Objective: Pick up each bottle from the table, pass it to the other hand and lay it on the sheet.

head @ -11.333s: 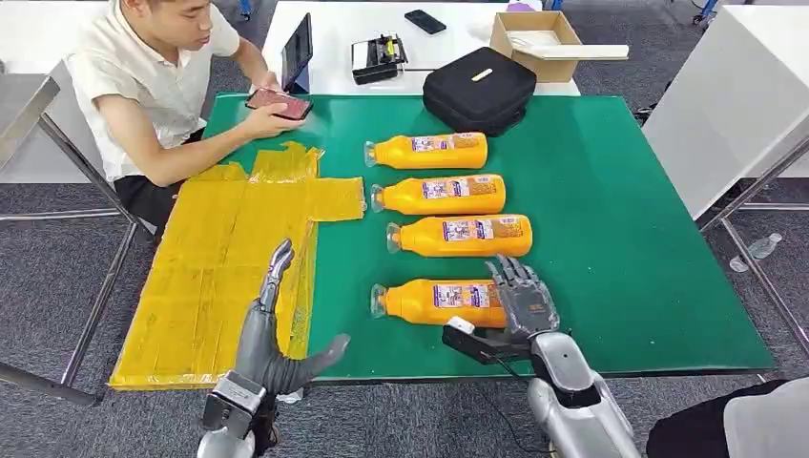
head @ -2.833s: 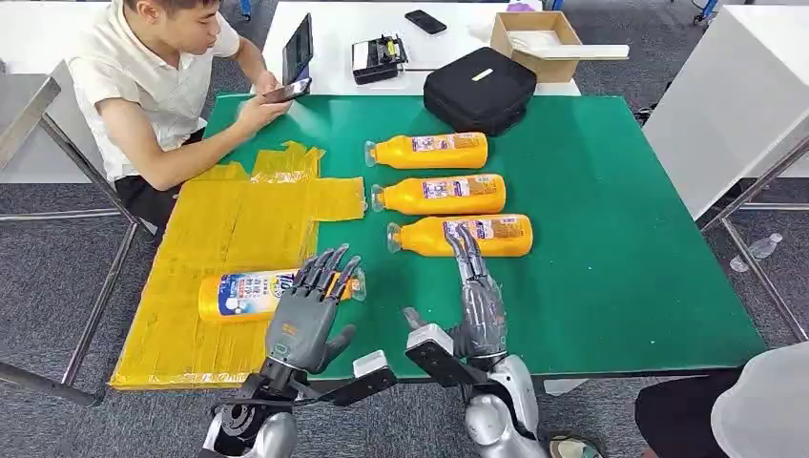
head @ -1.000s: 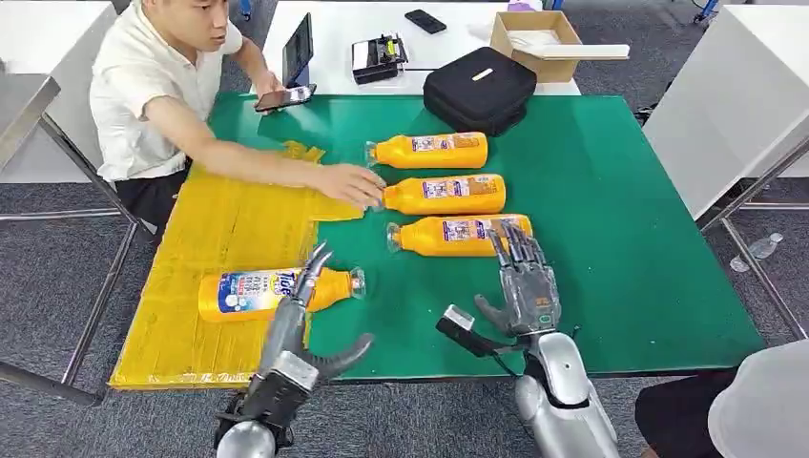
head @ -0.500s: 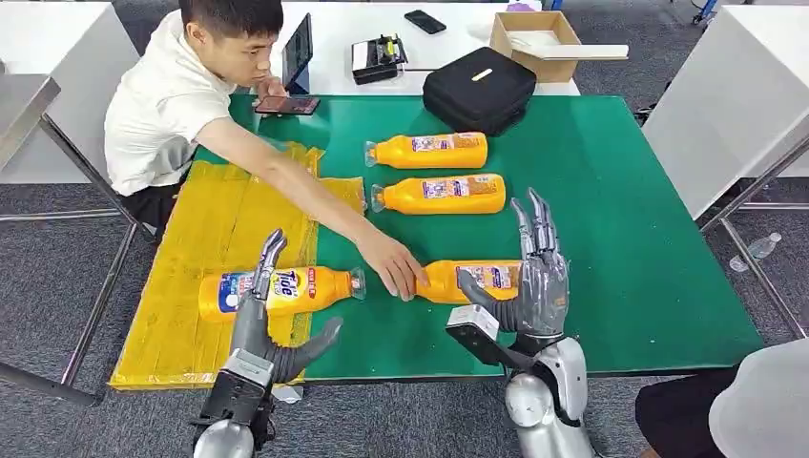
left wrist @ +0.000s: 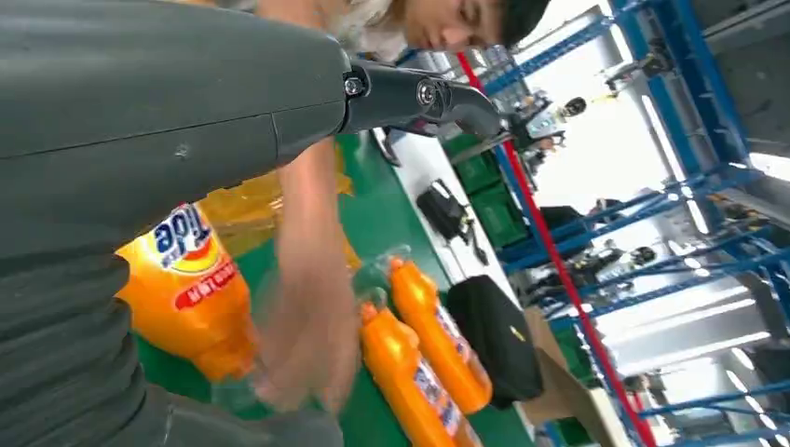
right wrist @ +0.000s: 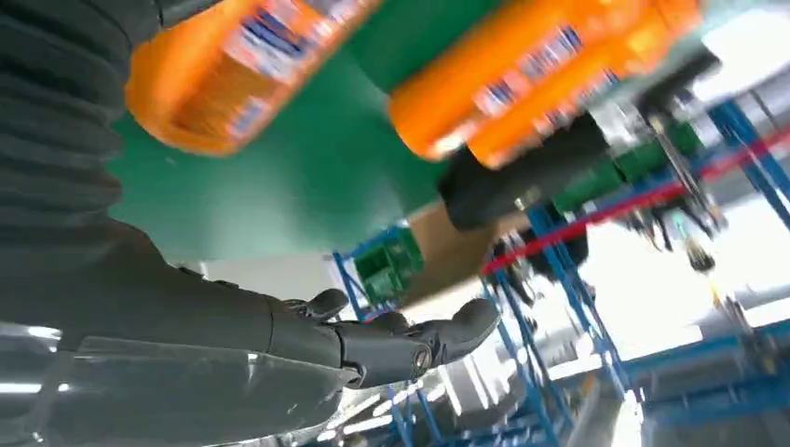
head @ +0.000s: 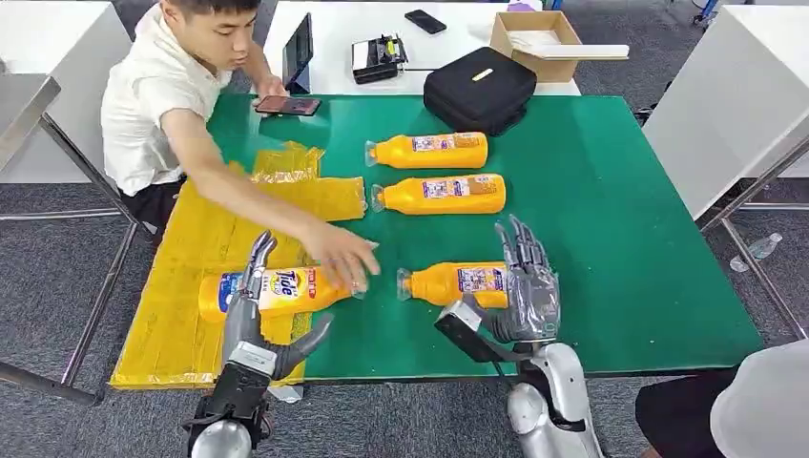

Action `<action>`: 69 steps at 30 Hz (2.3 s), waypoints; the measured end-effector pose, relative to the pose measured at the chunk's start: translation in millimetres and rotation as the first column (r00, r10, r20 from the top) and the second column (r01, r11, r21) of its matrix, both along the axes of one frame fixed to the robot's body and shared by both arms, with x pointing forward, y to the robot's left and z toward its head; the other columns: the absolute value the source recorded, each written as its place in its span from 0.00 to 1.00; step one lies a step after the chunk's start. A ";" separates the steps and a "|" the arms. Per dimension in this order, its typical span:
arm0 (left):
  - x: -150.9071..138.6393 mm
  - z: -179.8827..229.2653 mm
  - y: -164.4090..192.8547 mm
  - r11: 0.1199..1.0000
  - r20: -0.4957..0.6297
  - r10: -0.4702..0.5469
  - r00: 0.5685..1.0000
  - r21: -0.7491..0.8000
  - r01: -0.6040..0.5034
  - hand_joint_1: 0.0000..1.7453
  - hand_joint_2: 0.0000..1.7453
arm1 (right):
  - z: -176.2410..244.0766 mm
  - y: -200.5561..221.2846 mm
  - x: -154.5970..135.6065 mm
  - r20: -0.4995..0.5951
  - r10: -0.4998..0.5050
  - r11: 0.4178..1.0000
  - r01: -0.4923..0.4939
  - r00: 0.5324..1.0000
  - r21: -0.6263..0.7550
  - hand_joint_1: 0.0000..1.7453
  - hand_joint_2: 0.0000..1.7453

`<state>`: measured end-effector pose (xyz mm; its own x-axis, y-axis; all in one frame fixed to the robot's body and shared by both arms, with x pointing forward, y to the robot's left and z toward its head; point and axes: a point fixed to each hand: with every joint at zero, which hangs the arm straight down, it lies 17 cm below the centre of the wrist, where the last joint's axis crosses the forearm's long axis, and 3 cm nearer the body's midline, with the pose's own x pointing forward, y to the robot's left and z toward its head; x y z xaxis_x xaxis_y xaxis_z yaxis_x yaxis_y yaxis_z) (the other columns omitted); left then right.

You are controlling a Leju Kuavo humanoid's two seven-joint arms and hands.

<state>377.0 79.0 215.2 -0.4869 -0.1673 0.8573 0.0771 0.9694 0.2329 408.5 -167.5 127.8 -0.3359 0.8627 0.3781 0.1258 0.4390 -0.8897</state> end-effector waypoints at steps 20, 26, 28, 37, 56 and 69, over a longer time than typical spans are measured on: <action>4.8 -11.1 -22.1 0.999 -0.005 -0.034 0.999 0.031 0.034 0.00 1.00 | -32.1 -43.0 -26.1 0.048 -0.107 0.948 0.116 0.993 -0.297 0.00 1.00; 8.6 -12.5 -19.0 0.999 -0.026 -0.028 0.999 0.013 0.029 0.00 1.00 | -12.0 -37.9 -4.8 0.091 -0.107 0.936 0.131 0.990 -0.326 0.00 1.00; 8.8 -14.1 -19.3 0.999 -0.036 -0.034 0.999 0.011 0.034 0.00 1.00 | -9.8 -35.3 -1.5 0.095 -0.107 0.935 0.132 0.990 -0.330 0.00 1.00; 6.8 -18.5 -26.3 0.996 -0.069 -0.088 0.994 -0.012 0.088 0.00 1.00 | -29.8 -41.6 20.6 -0.017 -0.133 0.925 0.118 0.991 -0.360 0.00 1.00; 9.5 -30.3 -29.9 0.990 -0.165 -0.130 0.978 -0.071 0.120 0.00 1.00 | -99.0 -70.9 23.9 -0.227 -0.169 0.912 0.065 0.959 -0.404 0.00 1.00; 8.6 -34.2 -28.4 0.993 -0.175 -0.111 0.978 -0.047 0.104 0.00 1.00 | -110.1 -97.1 30.0 -0.240 -0.230 0.864 0.084 0.943 -0.497 0.00 1.00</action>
